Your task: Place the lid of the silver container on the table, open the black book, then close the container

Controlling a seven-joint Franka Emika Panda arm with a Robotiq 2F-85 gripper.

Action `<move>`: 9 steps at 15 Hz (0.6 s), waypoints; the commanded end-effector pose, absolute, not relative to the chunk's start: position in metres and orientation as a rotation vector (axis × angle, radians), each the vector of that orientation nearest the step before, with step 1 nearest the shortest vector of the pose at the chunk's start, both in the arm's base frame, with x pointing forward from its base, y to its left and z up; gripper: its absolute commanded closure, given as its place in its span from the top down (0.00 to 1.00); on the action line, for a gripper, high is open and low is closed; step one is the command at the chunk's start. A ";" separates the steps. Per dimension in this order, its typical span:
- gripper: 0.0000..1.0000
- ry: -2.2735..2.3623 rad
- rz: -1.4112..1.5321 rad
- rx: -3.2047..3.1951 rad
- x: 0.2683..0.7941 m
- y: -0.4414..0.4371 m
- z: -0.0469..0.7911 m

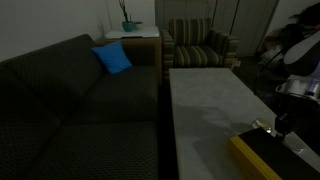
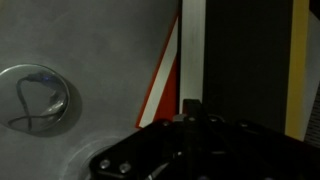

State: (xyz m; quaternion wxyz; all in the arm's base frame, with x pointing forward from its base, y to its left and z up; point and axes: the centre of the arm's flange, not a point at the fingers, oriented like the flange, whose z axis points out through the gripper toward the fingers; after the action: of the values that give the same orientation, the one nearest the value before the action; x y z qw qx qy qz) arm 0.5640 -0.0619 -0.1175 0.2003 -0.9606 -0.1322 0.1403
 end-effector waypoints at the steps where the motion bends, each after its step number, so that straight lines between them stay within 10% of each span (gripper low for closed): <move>1: 0.00 -0.362 0.363 -2.615 0.553 -0.062 -0.114; 9: 0.00 -0.492 0.325 -2.333 0.551 -0.066 -0.095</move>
State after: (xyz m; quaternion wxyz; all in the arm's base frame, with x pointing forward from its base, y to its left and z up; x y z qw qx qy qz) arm 0.5605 -0.0590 -0.1048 0.3026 -0.9298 -0.1665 0.1271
